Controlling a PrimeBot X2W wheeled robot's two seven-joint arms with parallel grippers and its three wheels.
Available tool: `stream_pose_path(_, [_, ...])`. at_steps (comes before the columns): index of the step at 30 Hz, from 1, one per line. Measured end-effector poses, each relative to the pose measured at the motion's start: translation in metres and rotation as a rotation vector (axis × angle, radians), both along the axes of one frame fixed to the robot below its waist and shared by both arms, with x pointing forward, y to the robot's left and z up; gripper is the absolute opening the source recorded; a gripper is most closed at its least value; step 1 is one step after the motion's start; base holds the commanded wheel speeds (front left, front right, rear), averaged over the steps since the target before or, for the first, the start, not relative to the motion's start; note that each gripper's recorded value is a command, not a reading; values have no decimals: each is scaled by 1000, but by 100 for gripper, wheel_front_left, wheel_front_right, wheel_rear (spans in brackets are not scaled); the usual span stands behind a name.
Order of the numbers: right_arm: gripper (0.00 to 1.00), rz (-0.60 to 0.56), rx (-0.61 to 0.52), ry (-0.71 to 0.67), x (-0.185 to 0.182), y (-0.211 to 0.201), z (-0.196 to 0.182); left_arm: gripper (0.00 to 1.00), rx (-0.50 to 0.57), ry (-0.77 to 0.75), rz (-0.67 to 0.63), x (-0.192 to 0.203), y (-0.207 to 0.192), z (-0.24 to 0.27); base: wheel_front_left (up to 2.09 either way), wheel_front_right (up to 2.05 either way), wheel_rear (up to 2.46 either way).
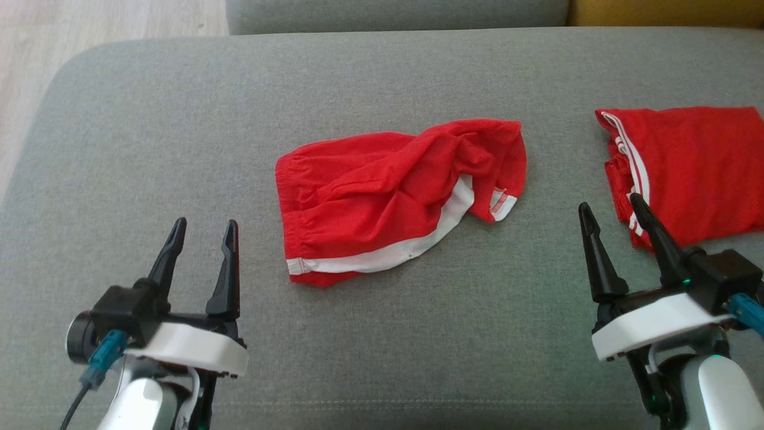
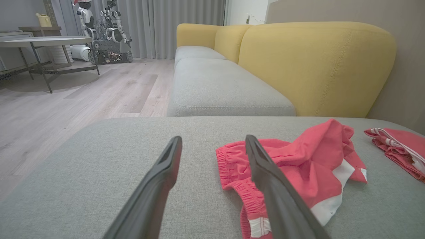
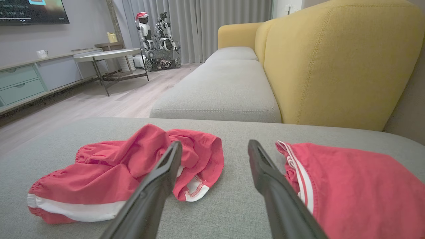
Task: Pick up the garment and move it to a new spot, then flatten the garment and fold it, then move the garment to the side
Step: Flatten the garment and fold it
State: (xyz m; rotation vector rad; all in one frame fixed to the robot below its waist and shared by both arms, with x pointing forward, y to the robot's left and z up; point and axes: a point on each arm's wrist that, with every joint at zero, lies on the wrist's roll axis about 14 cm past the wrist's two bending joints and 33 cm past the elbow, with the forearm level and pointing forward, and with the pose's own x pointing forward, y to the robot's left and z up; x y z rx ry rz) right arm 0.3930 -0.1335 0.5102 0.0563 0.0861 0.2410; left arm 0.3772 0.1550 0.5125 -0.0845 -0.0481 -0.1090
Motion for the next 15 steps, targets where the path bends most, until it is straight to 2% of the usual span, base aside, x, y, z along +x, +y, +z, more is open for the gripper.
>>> stream_pose_path(5, [100, 18, -9, 54, 4, 4, -17, 100, 0, 11, 0, 0, 0, -3, 0, 0, 0])
stream_pose_path(11, [100, 156, -25, 130, 32, 45, -41, 100, 1, 12, 5, 5, 3, -4, 0, 0, 0])
stream_pose_path(15, [100, 242, -44, 224, 42, 74, -72, 100, -1, 12, 7, 10, 5, -5, 0, 0, 0])
